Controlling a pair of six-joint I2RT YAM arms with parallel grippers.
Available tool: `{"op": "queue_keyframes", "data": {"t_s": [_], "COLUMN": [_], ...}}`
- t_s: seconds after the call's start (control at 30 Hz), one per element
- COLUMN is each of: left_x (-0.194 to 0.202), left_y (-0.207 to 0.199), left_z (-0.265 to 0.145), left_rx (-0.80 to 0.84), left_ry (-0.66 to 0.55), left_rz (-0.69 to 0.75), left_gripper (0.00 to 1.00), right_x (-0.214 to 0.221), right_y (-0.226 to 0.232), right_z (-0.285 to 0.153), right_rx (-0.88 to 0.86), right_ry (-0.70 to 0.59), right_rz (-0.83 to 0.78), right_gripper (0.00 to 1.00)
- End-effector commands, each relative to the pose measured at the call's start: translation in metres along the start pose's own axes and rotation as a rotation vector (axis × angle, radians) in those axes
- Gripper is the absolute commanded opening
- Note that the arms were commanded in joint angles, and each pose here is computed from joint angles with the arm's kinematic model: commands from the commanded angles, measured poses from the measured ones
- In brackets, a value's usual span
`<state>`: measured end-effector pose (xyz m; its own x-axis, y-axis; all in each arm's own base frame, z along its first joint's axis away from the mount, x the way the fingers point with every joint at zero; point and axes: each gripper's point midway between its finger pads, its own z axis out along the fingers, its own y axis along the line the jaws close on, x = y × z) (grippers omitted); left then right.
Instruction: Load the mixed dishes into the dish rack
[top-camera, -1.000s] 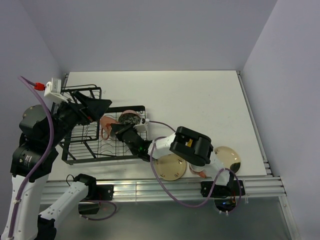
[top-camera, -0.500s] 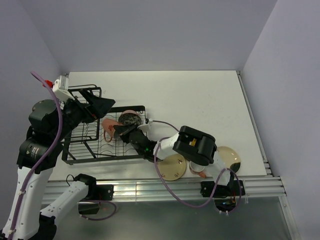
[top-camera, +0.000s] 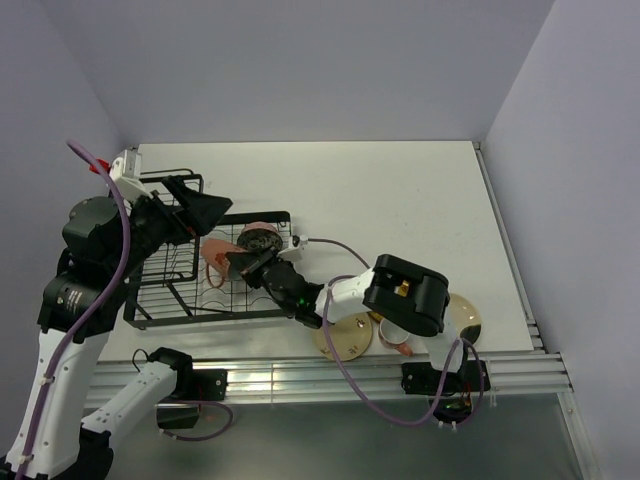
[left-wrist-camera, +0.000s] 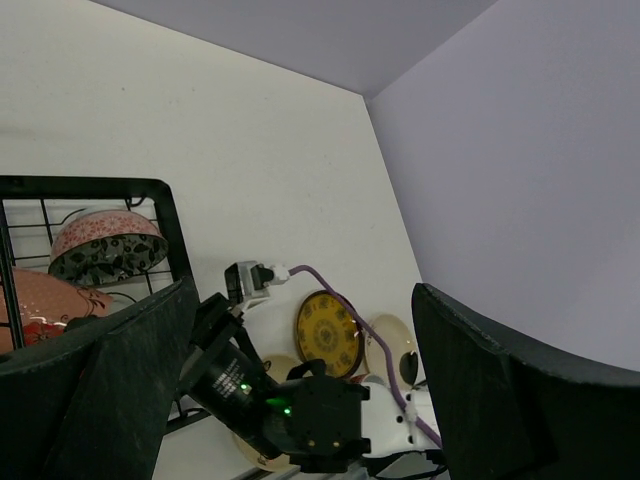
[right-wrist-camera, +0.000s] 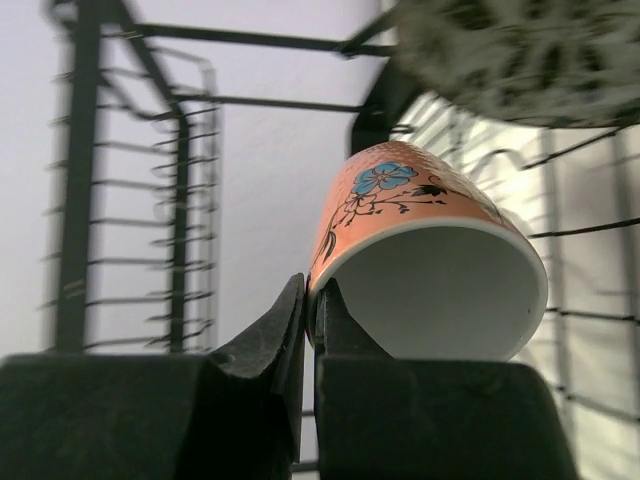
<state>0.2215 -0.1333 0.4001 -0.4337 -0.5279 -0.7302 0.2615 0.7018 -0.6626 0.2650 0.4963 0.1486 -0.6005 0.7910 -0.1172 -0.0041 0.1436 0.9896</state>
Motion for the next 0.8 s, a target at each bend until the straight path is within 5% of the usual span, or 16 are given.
{"op": "queue_keyframes", "data": {"t_s": [0.0, 0.3, 0.77], "left_x": [-0.013, -0.01, 0.035], "left_y": [-0.005, -0.006, -0.01], "left_z": [0.0, 0.0, 0.007], "left_rx": [0.011, 0.018, 0.17], "left_ry": [-0.046, -0.021, 0.183], "left_rz": [0.036, 0.058, 0.196], "left_gripper": [0.95, 0.94, 0.96], "right_x": [-0.015, -0.024, -0.097], "right_y": [0.097, 0.117, 0.137], "right_z": [-0.02, -0.045, -0.159], "right_rx": [-0.228, -0.262, -0.29], "right_ry": [-0.026, -0.028, 0.021], "right_rz": [0.104, 0.055, -0.173], "right_gripper": [0.0, 0.0, 0.0]}}
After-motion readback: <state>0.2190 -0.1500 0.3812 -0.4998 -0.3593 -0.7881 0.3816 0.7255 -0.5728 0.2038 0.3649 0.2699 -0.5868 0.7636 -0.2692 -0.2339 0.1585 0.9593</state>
